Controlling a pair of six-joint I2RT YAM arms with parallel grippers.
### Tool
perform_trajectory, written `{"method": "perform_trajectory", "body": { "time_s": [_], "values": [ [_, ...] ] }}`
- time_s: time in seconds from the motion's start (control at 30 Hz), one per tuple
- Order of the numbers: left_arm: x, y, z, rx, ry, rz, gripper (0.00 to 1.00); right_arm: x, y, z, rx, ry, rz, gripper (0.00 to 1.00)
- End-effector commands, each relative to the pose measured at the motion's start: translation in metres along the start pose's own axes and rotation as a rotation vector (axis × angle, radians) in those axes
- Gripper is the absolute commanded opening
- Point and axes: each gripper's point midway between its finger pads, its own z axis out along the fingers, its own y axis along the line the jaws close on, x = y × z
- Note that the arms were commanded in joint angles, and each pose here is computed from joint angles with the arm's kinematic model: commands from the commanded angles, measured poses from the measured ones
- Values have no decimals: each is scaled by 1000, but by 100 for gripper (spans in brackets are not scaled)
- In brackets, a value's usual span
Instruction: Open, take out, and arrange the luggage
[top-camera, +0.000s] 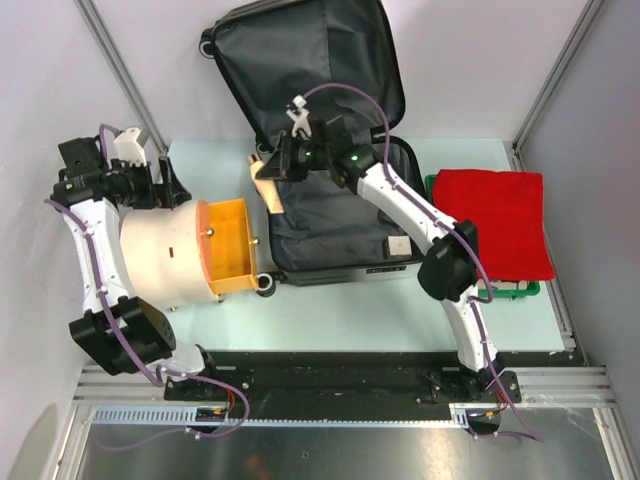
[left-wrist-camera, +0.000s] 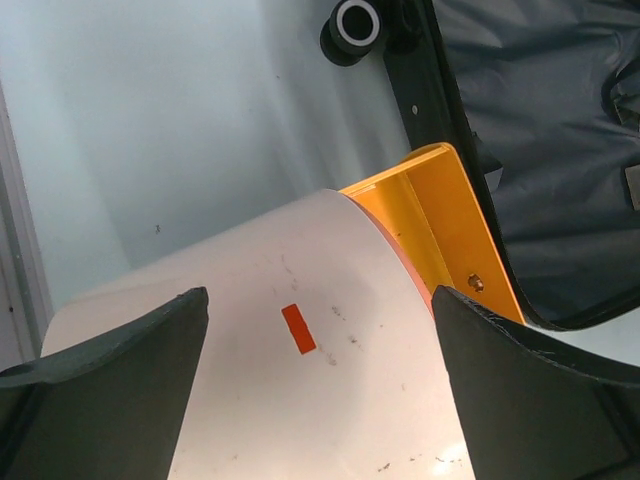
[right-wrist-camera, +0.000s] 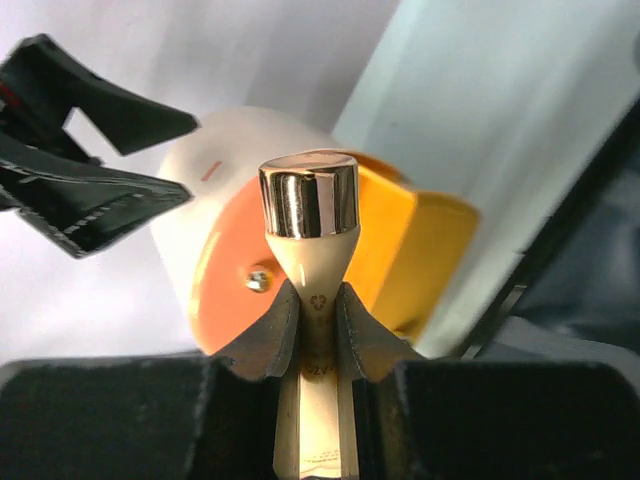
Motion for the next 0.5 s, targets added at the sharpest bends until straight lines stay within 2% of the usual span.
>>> {"method": "perform_trajectory", "body": {
  "time_s": [0.0, 0.13, 0.47],
  "values": [
    [0, -16, -7, 35, -25, 1, 98, -16, 60, 1, -99, -96, 133, 4],
    [5, -16, -7, 31, -17, 6, 98, 1, 75, 15, -128, -66, 168, 7],
    [8, -16, -4, 48, -11, 0, 98, 63, 80, 55, -67, 17, 274, 6]
  ]
}}
